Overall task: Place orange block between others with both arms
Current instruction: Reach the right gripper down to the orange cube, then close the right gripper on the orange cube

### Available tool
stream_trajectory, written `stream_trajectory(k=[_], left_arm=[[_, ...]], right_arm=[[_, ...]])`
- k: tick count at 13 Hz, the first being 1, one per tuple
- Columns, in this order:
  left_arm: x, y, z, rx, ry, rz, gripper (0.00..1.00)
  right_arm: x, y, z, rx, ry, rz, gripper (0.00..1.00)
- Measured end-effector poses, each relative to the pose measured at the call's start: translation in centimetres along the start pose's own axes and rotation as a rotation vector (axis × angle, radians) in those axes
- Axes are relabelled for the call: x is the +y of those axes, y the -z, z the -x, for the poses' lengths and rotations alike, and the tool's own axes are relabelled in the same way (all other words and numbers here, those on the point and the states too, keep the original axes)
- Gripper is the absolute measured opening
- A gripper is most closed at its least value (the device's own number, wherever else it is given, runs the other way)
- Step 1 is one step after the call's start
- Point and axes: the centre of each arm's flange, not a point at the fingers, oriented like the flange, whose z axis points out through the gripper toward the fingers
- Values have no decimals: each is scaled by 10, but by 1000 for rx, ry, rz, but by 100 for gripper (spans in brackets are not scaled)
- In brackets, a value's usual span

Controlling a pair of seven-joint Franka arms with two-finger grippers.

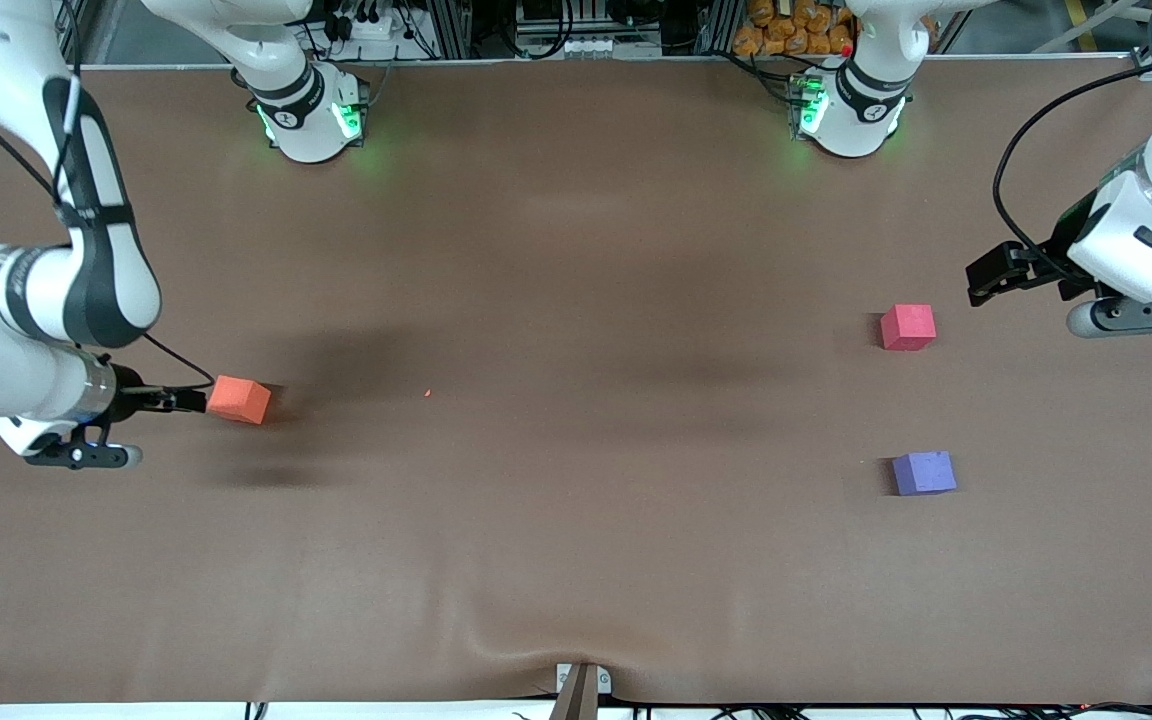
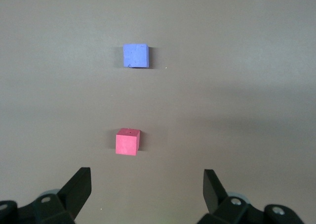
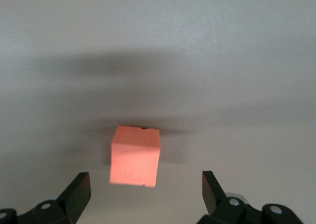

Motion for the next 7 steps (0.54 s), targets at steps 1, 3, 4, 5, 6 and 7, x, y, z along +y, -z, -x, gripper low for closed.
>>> stream_trajectory(k=[1,3,4,5,6,7], left_arm=[[-2,-2,-1,-4,3,0,100],[-4,-9,-5,-16,6,1,100],[-4,-12,-6,-22,6,1,100],[-4,-16,-8,-28,6,1,100],[-4,-19,-8,-32,6,1,100],[-4,-20,-8,-35,7,0,100]], right_arm=[[0,-15,-3,-10,0,1,100],[-3,-39,-8,-26,4,2,100],[-4,-50,-9,-36,7,2,100],[-6,-59,-10,-49,4,2,100],[-7,-66,-10,-59,-3,2,100],[-7,-72,-10,-67,-12,2,100]])
